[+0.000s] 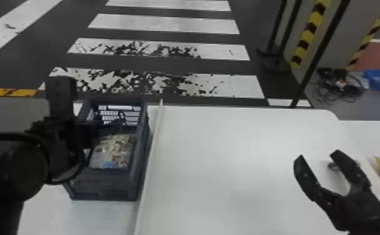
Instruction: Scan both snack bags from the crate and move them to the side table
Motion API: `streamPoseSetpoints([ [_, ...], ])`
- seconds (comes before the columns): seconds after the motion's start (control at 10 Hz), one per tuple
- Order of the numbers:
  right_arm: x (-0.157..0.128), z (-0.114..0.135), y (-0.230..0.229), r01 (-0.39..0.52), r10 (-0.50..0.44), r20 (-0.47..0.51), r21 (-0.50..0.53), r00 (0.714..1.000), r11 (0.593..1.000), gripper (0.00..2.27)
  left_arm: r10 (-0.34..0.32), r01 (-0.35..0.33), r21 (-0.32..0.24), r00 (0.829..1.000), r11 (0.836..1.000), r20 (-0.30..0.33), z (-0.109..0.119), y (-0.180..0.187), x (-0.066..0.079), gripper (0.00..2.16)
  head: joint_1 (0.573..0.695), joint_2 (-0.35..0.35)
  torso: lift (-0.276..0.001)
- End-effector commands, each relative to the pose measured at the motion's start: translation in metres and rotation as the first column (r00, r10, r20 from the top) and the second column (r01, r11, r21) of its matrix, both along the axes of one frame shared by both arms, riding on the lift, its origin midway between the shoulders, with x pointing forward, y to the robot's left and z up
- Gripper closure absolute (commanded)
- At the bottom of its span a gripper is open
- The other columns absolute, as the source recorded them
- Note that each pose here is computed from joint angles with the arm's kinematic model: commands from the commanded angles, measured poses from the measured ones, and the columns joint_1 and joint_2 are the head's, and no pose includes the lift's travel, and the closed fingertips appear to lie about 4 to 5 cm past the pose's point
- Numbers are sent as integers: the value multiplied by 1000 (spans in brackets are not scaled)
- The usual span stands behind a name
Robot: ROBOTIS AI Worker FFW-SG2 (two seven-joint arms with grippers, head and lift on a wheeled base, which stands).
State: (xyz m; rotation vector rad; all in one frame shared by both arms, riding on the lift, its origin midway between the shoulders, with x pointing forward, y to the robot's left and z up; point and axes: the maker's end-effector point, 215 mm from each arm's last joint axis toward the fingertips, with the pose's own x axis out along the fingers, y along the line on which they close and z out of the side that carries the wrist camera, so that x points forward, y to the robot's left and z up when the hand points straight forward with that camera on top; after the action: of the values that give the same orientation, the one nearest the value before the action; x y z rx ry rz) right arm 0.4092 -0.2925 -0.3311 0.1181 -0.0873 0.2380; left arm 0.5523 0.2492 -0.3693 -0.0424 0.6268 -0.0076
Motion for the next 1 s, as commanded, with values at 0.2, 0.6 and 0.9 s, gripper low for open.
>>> streamPoseSetpoints([
  [0.2, 1, 6, -13, 16, -15, 9, -3, 1000, 1000, 124, -25, 26, 4, 997, 1000, -73, -11, -20, 29, 262, 695, -65, -95],
  [0.6, 6, 6, -18, 19, -19, 10, -6, 1000, 1000, 124, 5, -1, 41, 995, 999, -95, -21, -19, 28, 495, 695, -90, -95],
  [0.9, 12, 2, -13, 11, -11, 5, -1, 1000, 1000, 124, 32, -24, 67, 992, 997, -118, -36, -7, 15, 491, 695, -84, -95],
])
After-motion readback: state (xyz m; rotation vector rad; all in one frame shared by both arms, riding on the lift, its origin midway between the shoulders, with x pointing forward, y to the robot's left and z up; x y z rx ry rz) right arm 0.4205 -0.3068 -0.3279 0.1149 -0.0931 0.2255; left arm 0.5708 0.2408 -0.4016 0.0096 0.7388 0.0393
